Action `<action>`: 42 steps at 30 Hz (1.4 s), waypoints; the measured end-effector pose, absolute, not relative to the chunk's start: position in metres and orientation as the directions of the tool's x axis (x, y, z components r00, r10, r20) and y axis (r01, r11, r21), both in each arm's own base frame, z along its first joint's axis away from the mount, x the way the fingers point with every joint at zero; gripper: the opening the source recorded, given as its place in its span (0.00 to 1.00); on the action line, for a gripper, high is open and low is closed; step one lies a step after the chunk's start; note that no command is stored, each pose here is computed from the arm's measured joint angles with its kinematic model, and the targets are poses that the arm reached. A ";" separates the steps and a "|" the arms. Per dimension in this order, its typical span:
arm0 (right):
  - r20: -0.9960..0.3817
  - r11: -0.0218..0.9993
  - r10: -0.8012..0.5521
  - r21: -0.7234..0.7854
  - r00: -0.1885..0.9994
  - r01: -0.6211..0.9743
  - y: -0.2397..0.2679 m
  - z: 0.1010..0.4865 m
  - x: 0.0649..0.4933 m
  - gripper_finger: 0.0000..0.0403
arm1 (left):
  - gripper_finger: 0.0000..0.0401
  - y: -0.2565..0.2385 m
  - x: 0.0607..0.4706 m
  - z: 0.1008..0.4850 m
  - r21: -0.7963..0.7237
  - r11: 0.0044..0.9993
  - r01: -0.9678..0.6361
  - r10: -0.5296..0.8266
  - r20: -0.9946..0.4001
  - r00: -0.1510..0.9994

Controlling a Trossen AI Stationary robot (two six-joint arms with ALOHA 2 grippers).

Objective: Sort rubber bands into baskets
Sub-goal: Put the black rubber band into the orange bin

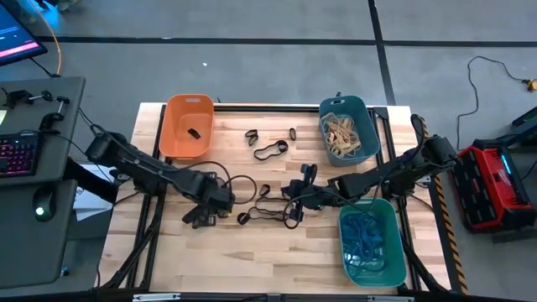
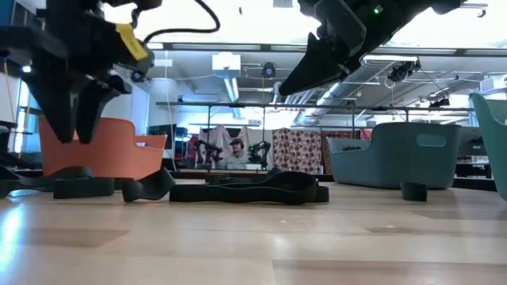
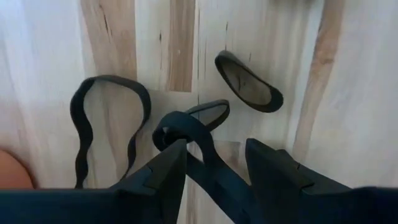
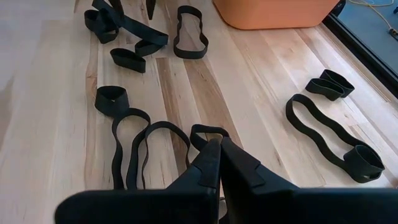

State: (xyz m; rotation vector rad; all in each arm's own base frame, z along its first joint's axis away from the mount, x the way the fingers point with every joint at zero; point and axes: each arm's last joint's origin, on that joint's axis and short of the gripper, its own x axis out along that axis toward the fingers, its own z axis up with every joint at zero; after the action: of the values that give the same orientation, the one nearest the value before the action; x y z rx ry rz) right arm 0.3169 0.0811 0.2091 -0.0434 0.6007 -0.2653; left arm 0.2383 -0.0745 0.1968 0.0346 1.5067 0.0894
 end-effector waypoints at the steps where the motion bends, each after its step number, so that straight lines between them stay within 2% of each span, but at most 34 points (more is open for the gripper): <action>1: -0.553 0.965 -0.259 -0.118 0.792 0.234 0.081 0.209 0.317 0.00 | 0.40 -0.075 0.239 0.195 0.080 0.996 -0.037 0.082 -0.995 0.054; 7: -0.553 0.968 -0.249 -0.118 0.795 0.221 0.085 0.209 0.316 0.00 | 0.40 -0.070 0.224 0.171 0.088 0.995 -0.052 0.088 -0.996 -0.008; 13: -0.553 0.969 -0.246 -0.118 0.796 0.217 0.087 0.209 0.315 0.00 | 0.40 -0.068 0.215 0.155 0.015 0.998 -0.065 0.019 -0.998 0.061; 21: -0.553 0.969 -0.246 -0.116 0.796 0.219 0.087 0.209 0.315 0.00 | 0.39 -0.060 0.210 0.141 0.031 0.995 -0.091 0.039 -0.996 0.085; 25: -0.552 0.969 -0.246 -0.115 0.796 0.219 0.087 0.209 0.315 0.00 | 0.30 -0.061 0.210 0.138 0.008 0.997 -0.071 0.015 -0.995 0.098; 29: -0.553 0.969 -0.246 -0.116 0.796 0.218 0.087 0.209 0.315 0.00 | 0.09 -0.065 0.211 0.143 -0.012 1.000 -0.018 -0.010 -0.993 0.117; 31: -0.552 0.969 -0.246 -0.117 0.796 0.219 0.087 0.209 0.315 0.00 | 0.03 -0.066 0.211 0.149 -0.017 1.000 -0.012 -0.015 -0.991 0.135; 42: -0.552 0.969 -0.246 -0.117 0.796 0.218 0.087 0.209 0.315 0.00 | 0.00 -0.054 0.196 0.212 -0.013 0.992 -0.122 0.020 -0.963 0.270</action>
State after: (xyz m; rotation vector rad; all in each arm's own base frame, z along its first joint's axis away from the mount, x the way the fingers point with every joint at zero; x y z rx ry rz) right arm 0.3154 0.0865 0.2090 -0.0484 0.5998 -0.2494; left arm 0.1962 -0.0544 0.2118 -0.0903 1.2939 0.0959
